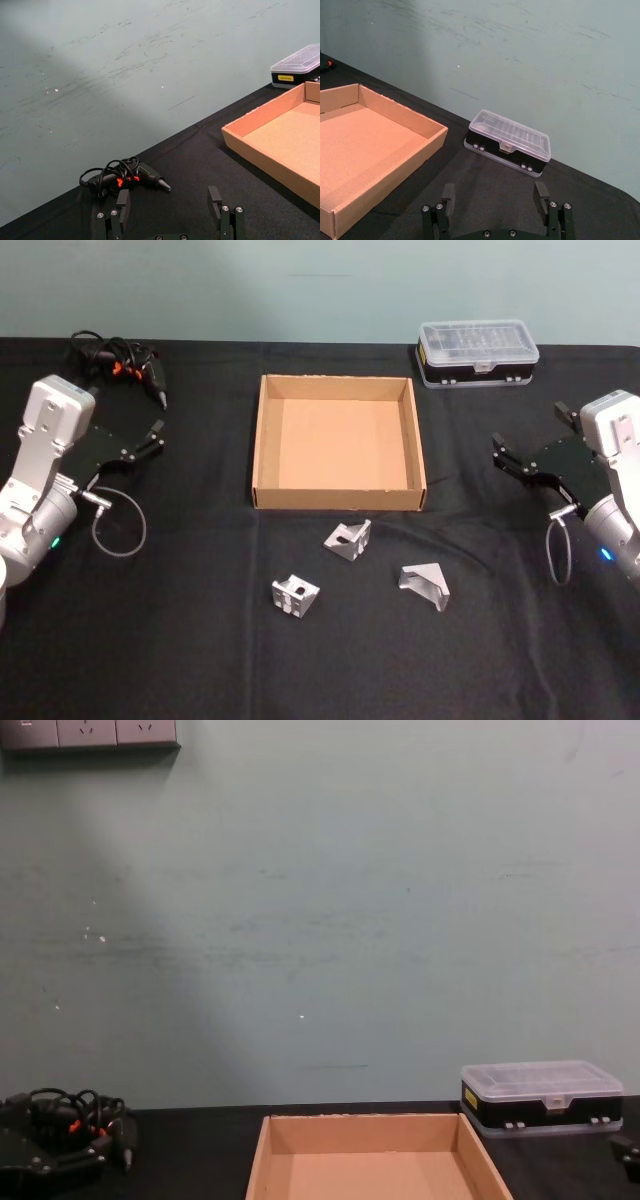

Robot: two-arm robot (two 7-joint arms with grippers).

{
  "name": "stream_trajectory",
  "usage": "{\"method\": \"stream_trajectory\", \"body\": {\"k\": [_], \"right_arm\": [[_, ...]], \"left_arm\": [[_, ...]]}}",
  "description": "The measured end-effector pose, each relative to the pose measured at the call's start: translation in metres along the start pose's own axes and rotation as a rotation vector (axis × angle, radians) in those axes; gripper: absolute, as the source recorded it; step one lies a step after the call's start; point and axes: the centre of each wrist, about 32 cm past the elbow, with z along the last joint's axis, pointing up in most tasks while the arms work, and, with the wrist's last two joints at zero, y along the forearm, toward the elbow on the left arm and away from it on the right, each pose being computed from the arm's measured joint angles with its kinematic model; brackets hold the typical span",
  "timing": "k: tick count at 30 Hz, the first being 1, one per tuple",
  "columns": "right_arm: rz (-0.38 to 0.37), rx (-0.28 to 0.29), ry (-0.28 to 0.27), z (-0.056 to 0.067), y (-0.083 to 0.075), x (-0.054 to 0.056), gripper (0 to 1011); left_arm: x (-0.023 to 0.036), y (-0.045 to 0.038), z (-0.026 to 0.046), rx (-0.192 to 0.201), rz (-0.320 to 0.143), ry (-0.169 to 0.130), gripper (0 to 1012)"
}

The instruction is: Use one hand to pick up the angle iron from the table and place it into the box.

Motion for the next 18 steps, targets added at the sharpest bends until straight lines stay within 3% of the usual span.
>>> {"method": "stream_trajectory", "body": {"k": [18], "right_arm": [[0.0,0.0,0.0,0.0,0.0,0.0,1003]], "left_arm": [[0.0,0.0,0.0,0.0,0.0,0.0,1011]]}}
